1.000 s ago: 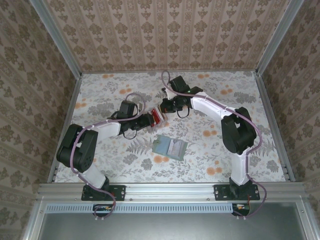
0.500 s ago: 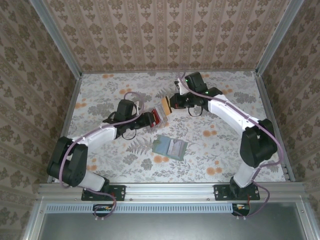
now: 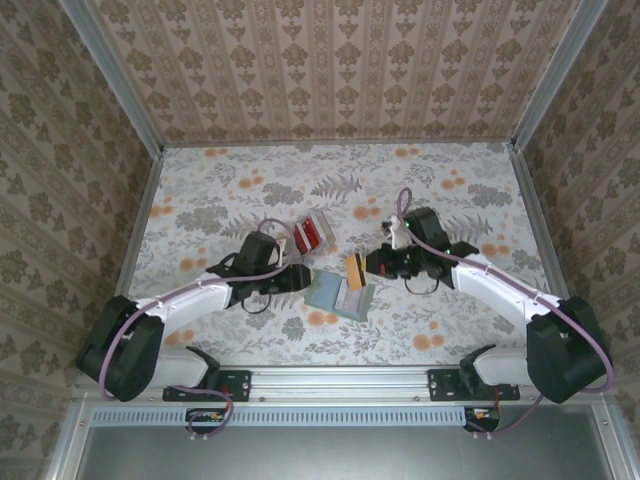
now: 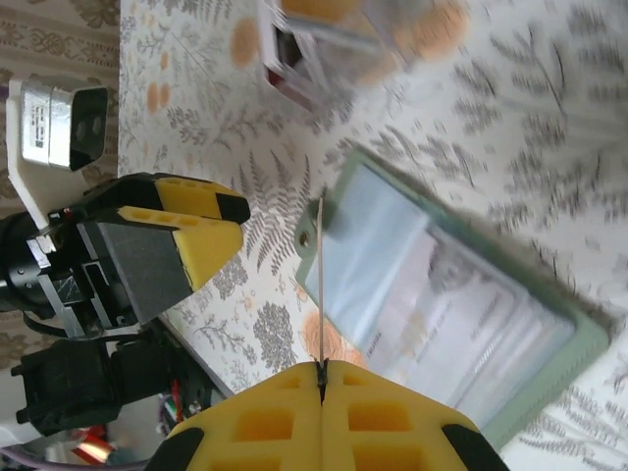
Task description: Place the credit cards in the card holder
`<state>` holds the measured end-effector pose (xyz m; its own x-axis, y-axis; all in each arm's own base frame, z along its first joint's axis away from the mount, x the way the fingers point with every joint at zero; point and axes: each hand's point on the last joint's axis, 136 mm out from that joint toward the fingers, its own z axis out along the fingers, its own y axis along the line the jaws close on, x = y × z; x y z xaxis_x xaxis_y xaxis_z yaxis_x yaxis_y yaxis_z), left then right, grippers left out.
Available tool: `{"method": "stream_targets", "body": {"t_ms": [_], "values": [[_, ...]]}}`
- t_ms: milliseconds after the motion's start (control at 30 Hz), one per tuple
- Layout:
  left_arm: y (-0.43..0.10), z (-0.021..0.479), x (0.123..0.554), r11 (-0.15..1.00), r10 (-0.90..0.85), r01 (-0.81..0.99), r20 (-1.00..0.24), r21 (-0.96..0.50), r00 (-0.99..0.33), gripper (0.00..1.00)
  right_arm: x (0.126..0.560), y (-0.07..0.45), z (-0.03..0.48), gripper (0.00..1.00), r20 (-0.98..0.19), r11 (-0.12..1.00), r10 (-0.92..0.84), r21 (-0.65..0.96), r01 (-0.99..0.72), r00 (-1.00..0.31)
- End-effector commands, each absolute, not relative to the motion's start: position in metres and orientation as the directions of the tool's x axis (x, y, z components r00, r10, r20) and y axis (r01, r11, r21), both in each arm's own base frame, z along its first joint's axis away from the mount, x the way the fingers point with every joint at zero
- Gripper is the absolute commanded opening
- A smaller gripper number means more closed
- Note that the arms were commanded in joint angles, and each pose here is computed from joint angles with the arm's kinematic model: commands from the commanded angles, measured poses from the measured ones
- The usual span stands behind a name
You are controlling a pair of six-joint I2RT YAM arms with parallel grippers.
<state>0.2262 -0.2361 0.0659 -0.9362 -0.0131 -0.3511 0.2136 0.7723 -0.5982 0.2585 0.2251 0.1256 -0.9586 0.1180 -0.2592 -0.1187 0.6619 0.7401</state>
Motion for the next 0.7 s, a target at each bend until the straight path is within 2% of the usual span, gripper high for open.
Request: {"method": "stream_targets", "body": {"t_ms": [0,400,667], "values": [[-0.241,0.060,0.226,0.773,-0.002,0.227,-0.359,-0.593,-0.933,0.52,0.248,0.236,0.120,0.00,-0.186,0.593,0.174,0.804,-0.048,-0.967],[-0.256,0.040,0.226,0.788,0.030,0.231,-0.339,-0.570,-0.940,0.52,0.240,0.230,0.066,0.00,-0.129,0.707,0.239,0.703,0.081,-0.962],[-0.259,0.037,0.224,0.784,0.026,0.234,-0.346,-0.575,-0.938,0.50,0.247,0.239,0.047,0.00,-0.084,0.713,0.242,0.691,0.118,-0.966]]}}
